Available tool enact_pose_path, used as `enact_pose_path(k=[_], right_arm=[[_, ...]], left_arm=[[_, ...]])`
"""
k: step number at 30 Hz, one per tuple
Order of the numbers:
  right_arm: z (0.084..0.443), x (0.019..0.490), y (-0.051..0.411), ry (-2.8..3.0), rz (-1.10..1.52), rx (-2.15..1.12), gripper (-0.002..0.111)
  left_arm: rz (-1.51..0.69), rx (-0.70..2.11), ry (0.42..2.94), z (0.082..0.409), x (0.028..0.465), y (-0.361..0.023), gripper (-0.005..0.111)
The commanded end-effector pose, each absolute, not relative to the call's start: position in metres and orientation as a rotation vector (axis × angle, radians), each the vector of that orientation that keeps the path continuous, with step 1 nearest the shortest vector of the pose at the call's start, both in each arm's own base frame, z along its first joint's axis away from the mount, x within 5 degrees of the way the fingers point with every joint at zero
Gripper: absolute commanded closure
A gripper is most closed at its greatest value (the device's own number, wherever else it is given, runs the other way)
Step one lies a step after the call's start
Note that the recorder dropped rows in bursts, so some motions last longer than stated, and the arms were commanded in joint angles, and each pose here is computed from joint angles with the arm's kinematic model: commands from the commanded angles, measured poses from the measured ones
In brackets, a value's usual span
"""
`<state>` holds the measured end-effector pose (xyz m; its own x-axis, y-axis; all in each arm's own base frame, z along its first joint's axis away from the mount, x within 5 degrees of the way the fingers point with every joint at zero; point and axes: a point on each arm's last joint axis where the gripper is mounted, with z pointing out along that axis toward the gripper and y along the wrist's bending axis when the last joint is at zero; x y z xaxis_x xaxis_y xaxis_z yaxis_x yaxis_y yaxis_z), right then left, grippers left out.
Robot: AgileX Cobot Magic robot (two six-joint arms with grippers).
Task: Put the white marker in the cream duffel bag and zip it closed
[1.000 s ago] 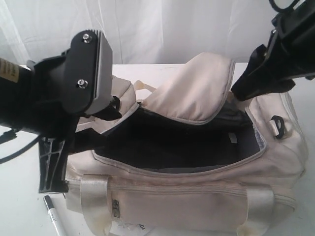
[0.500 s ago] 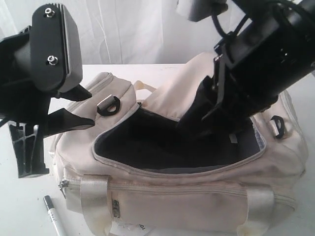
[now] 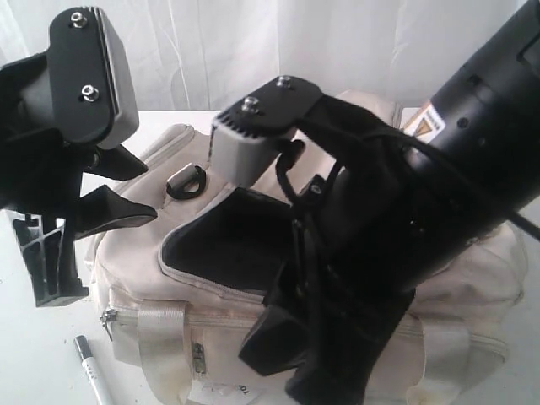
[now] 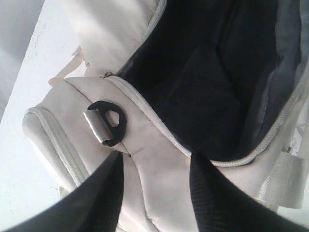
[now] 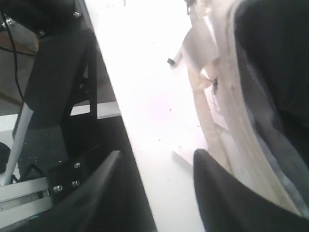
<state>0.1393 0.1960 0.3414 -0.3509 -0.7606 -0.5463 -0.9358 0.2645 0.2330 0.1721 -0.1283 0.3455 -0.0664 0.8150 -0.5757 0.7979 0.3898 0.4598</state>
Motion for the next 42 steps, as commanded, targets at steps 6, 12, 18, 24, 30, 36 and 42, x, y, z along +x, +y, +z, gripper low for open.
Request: enact_pose_path(k=[6, 12, 18, 24, 30, 36, 42], right_arm=[[0.319, 0.127, 0.226, 2.185, 0.823, -1.691, 0.067], [0.312, 0.145, 0.212, 2.227, 0.436, -1.666, 0.067], [0.315, 0.149, 0.209, 2.199, 0.371, -1.63, 0.067], [0.318, 0.153, 0.213, 2.155, 0.391, -1.567, 0.067], [0.319, 0.154, 0.214, 2.162, 0.398, -1.543, 0.067], [0.32, 0.155, 0.216, 2.141, 0.409, -1.52, 0.067], [0.32, 0.156, 0.216, 2.13, 0.394, -1.522, 0.067]], left_arm=[[0.056, 1.305, 1.954, 0.345, 0.171, -0.12, 0.058], [0.076, 1.364, 2.046, 0.344, 0.155, -0.108, 0.058], [-0.087, 1.345, 2.229, 0.346, 0.123, -0.094, 0.058], [-0.135, 0.731, 2.596, 0.323, 0.122, -0.085, 0.058], [-0.126, 0.289, 2.69, 0.283, 0.126, -0.079, 0.051], [-0.271, 0.083, 2.665, 0.255, 0.128, -0.085, 0.048], [-0.254, 0.009, 2.735, 0.219, 0.136, -0.093, 0.048]])
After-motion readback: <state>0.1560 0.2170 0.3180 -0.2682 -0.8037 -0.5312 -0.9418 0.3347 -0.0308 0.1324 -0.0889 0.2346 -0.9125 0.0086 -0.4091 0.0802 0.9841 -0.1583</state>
